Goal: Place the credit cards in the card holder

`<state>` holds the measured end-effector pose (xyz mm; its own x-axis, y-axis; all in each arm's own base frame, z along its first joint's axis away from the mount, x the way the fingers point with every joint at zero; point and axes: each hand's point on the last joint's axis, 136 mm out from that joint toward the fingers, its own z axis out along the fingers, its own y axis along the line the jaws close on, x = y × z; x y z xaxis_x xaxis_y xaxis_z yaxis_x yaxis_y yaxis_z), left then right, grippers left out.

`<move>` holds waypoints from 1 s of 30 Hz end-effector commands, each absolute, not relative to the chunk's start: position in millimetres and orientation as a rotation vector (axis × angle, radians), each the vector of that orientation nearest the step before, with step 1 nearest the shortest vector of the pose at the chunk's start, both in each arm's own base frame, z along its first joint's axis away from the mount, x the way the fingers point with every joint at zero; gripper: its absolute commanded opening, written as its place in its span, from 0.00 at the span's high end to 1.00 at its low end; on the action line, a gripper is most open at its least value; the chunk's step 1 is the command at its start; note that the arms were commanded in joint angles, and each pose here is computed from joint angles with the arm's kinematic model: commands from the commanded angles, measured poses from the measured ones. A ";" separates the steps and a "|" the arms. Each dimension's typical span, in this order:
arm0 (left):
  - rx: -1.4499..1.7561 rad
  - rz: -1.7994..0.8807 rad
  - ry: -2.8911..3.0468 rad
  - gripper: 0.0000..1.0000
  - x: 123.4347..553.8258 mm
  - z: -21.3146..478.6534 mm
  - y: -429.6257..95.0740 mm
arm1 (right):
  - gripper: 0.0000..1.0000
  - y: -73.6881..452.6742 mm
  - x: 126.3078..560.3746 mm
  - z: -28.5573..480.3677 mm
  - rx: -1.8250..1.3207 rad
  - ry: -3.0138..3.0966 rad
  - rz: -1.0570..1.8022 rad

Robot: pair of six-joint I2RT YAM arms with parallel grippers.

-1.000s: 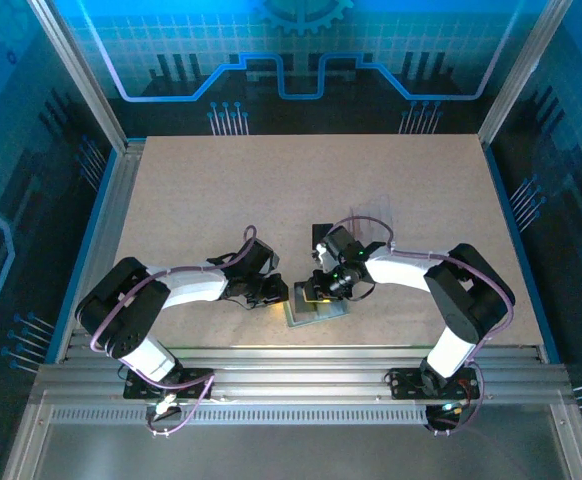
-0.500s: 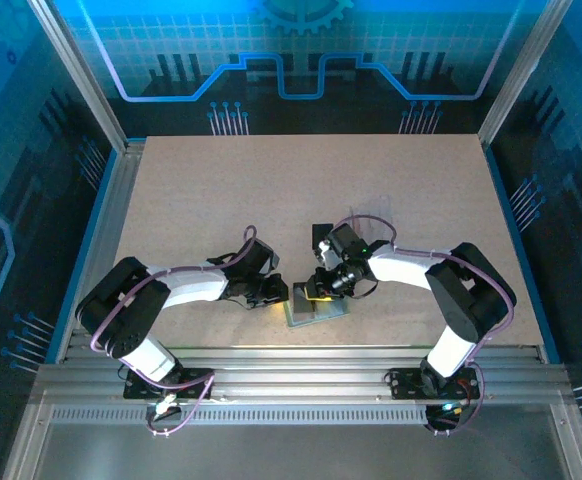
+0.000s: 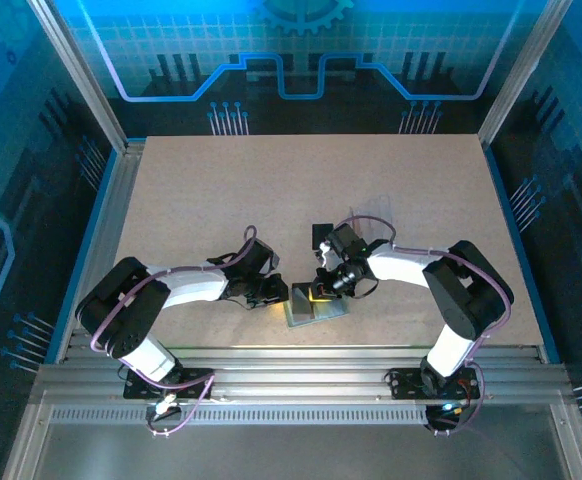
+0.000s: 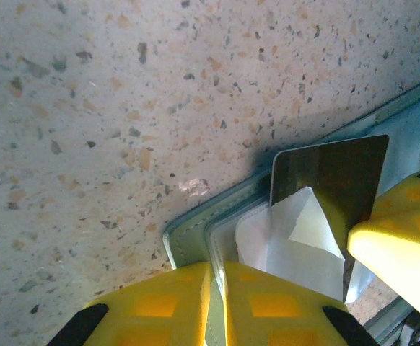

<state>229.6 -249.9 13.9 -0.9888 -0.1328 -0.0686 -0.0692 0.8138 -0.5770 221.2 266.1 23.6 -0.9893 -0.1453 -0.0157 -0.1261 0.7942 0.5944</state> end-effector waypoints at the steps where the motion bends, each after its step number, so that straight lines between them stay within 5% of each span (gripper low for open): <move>1: -0.168 -0.771 3.034 0.85 203.9 -17.0 -231.1 | 1.00 251.1 216.6 15.9 0.214 -2.934 -0.868; 30: -0.159 -0.776 3.035 0.84 201.5 -21.4 -230.3 | 1.00 260.7 213.6 16.4 0.431 -2.892 -0.735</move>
<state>229.8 -249.8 13.1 -0.9893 -0.1274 -0.0717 -0.0632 0.8150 -0.5760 221.8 263.6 23.7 -0.9609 -0.2763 0.0188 -0.2260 0.8217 0.5232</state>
